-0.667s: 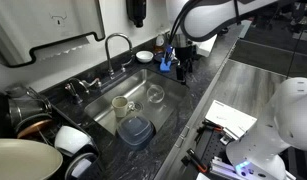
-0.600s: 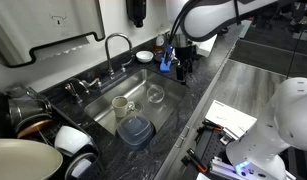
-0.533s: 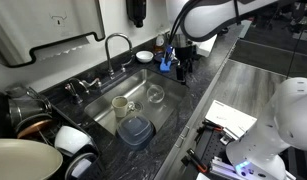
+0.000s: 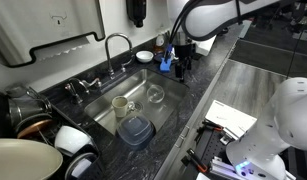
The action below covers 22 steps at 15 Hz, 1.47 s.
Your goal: Move the tap
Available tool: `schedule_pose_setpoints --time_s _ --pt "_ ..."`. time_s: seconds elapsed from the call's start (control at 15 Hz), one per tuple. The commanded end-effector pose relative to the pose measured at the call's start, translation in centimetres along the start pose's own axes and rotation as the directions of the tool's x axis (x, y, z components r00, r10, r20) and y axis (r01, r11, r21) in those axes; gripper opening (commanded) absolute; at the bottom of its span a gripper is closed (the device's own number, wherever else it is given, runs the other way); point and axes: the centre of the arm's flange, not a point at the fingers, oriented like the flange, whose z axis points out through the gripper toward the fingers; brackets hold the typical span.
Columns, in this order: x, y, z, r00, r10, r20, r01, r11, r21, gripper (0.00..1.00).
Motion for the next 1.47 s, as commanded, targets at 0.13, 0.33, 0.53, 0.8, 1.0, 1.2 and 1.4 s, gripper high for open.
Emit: schedule_pose_setpoints --time_s 0.13,0.33,0.53,0.8,1.0,1.2,1.4 --pt "1.3 5.4 -5.9 0.982 0.004 -0.189 -0.049 0.970 -0.238 1.00" --pt "2.7 8.1 -8.3 0.934 -0.101 -0.343 -0.005 0.955 -0.295 1.00" --pt "4.0 11.3 -9.4 0.844 -0.154 -0.514 0.023 0.967 -0.252 1.00" --pt "5.3 15.0 -9.8 0.726 -0.227 -0.650 0.134 0.973 -0.191 1.00" --pt "4.3 14.1 -9.3 0.721 -0.217 -0.658 0.133 0.975 -0.175 1.00" --pt "5.2 13.5 -9.8 0.693 -0.252 -0.676 0.190 0.968 -0.166 1.00" --pt "5.3 13.3 -9.9 0.691 -0.255 -0.677 0.193 0.967 -0.167 1.00"
